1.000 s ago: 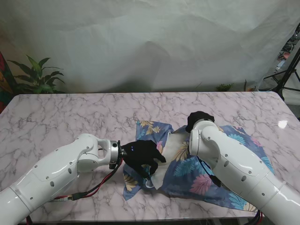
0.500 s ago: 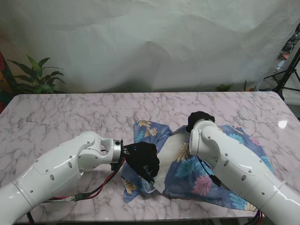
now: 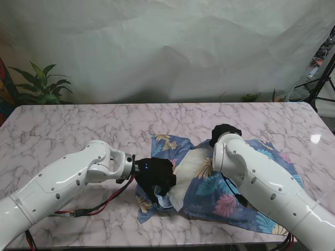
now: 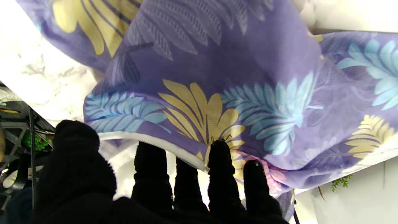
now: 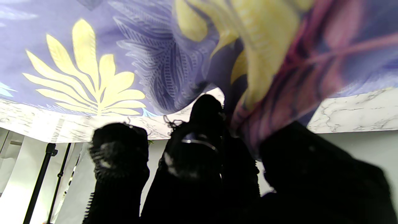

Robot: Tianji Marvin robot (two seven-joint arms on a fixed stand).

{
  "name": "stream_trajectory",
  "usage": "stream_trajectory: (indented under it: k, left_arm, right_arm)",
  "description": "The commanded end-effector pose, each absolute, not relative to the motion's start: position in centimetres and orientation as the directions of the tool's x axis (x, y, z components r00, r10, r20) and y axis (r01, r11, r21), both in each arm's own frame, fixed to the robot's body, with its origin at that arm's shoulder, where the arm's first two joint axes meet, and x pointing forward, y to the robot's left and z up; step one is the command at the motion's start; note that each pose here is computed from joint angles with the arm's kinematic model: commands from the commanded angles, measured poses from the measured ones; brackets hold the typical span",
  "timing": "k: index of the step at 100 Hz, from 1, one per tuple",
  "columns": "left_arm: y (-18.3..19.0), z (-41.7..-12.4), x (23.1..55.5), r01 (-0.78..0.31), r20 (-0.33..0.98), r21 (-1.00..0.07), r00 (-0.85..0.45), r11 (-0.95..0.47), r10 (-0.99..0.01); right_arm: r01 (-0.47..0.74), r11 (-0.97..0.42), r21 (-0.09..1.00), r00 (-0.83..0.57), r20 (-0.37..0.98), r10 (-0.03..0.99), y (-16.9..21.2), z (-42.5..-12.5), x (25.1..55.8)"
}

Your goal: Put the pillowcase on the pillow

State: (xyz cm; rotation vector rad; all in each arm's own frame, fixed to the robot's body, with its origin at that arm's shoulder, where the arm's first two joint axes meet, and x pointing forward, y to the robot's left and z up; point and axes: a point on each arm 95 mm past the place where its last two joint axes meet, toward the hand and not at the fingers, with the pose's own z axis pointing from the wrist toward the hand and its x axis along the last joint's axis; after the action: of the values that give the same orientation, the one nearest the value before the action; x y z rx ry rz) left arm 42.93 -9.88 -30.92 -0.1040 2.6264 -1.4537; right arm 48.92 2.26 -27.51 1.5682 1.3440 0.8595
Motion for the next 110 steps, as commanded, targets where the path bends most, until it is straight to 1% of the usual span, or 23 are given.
stream_trajectory:
  k: [1,13,25,33,43,55,63,71,78,97,110]
  left_arm:
    - [-9.5,-31.0,43.3,0.014,-0.094,-0.833,-0.989,0.553,-0.115]
    - [-9.4,-31.1,43.4,0.032,-0.103,-0.832,-0.990,0.553,-0.098]
    - [-9.4,-31.4,43.6,0.009,-0.082,-0.852,-0.990,0.523,-0.115]
    - [-9.4,-31.4,43.8,-0.032,-0.040,-0.888,-0.988,0.459,-0.147]
    - [-9.7,-31.5,43.9,-0.125,0.057,-0.927,-0.979,0.353,-0.198]
    - [-10.1,-31.7,43.8,-0.229,0.174,-0.946,-0.956,0.228,-0.238]
    - [-10.3,-31.7,43.6,-0.271,0.232,-0.953,-0.941,0.136,-0.246]
    - [-10.6,-31.5,43.0,-0.346,0.332,-0.938,-0.913,0.016,-0.238]
    - [-10.8,-31.2,42.2,-0.384,0.386,-0.922,-0.897,-0.051,-0.214]
    - [-11.5,-31.0,40.1,-0.439,0.461,-0.884,-0.876,-0.161,-0.140]
    - [-11.7,-30.8,39.9,-0.457,0.489,-0.863,-0.863,-0.217,-0.129]
  right_arm:
    - [0.380,-0.038,0.924,0.191,-0.038,0.981,1.9,-27.5,49.0]
    - [0.379,-0.040,0.925,0.195,-0.037,0.980,1.8,-27.5,49.0]
    - [0.380,-0.041,0.924,0.198,-0.038,0.979,1.6,-27.5,48.9]
    - [0.382,-0.037,0.924,0.197,-0.042,0.979,1.5,-27.5,48.9]
    - [0.387,-0.033,0.921,0.198,-0.048,0.979,1.5,-27.6,48.9]
    - [0.397,-0.029,0.917,0.194,-0.053,0.980,1.5,-27.8,48.9]
    - [0.406,-0.021,0.914,0.188,-0.061,0.980,1.5,-28.1,49.0]
    - [0.416,-0.014,0.909,0.188,-0.071,0.980,1.5,-28.3,49.1]
    - [0.423,-0.011,0.906,0.191,-0.077,0.979,1.4,-28.5,49.2]
    - [0.435,-0.020,0.900,0.213,-0.081,0.974,1.0,-28.8,49.6]
    - [0.440,-0.022,0.898,0.212,-0.080,0.974,1.1,-28.9,49.6]
